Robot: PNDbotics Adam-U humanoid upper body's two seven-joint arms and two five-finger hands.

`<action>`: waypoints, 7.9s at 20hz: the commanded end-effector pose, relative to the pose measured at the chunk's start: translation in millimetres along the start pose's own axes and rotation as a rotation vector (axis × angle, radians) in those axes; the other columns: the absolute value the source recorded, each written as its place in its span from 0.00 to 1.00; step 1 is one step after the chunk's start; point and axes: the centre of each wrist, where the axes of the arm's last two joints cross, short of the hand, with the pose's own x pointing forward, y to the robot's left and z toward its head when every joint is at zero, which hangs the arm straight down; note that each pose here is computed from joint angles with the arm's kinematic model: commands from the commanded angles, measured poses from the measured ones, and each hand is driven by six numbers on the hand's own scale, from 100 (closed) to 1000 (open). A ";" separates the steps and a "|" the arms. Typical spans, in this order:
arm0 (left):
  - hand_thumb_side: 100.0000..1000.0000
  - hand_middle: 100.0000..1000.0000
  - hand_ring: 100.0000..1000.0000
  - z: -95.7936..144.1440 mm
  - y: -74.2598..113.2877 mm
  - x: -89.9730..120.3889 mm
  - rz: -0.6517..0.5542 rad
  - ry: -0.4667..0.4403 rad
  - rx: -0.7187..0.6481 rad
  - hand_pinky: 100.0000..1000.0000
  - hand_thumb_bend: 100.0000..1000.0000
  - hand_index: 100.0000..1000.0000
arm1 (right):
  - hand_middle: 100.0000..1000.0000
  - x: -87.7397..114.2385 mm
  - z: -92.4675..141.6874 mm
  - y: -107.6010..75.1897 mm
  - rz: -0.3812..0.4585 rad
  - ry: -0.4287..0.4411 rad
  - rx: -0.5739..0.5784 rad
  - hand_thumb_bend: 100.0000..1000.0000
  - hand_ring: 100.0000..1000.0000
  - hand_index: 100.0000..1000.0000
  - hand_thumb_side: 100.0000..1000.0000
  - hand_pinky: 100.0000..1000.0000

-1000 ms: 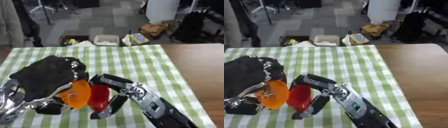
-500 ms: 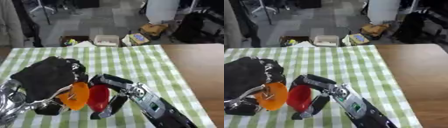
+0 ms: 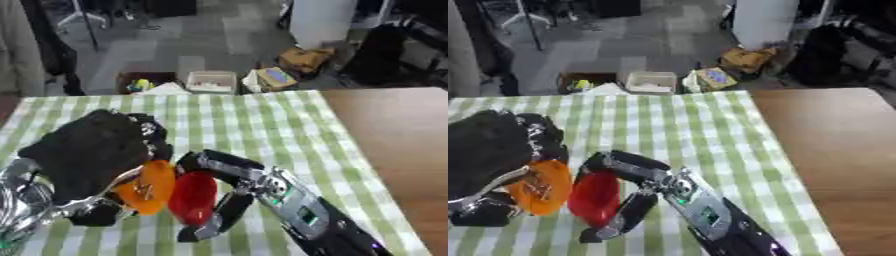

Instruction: Pour the contents of one cup into another cup.

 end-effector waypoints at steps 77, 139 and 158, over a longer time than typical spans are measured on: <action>0.00 0.01 0.77 -6.4 14.7 9.9 -0.446 -0.078 0.063 0.00 0.70 0.51 | 0.21 -1.4 -4.5 -3.9 0.051 0.015 -0.043 0.16 0.20 0.38 0.00 0.13; 0.23 0.44 0.83 32.6 -172.7 4.7 1.116 0.655 0.296 0.13 0.02 0.64 | 0.77 -47.4 76.1 -16.0 0.228 0.278 -0.318 0.82 0.76 0.83 0.31 0.56; 0.66 1.00 1.00 52.3 -148.9 -2.0 1.040 0.570 0.468 0.66 1.00 0.96 | 0.74 -49.9 83.5 -13.8 0.218 0.303 -0.324 0.81 0.74 0.83 0.33 0.56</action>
